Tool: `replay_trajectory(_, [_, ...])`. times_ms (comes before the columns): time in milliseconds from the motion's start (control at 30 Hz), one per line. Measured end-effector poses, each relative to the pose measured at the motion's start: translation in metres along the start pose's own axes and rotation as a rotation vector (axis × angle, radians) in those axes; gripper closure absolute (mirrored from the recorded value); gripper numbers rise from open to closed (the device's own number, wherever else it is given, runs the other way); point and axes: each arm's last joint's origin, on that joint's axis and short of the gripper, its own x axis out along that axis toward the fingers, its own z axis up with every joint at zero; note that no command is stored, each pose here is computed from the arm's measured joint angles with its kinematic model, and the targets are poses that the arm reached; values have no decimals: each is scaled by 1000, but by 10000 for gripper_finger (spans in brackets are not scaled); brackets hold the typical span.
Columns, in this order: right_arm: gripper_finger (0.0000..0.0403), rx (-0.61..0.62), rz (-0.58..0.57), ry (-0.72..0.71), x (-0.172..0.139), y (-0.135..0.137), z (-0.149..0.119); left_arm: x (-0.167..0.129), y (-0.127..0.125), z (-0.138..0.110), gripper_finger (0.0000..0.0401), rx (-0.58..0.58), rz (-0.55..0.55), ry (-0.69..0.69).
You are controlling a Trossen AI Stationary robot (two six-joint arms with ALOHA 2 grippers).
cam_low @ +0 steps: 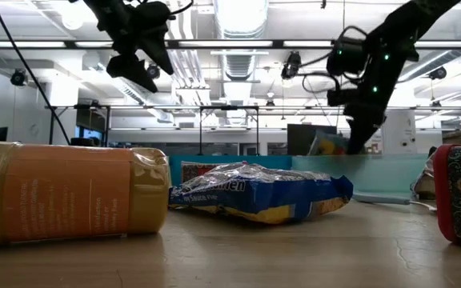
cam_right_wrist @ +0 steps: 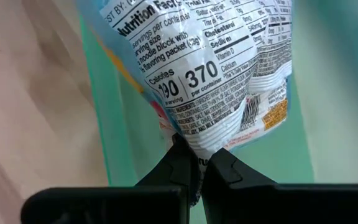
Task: Pick & Place Food Item
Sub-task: Put the light blue noodle pack into the green bin
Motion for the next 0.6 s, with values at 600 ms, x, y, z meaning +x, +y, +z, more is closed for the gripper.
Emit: replay_trajectory(600, [394,-104,-28,78,41,5,0,0,0,1,57,-34,-3,-6])
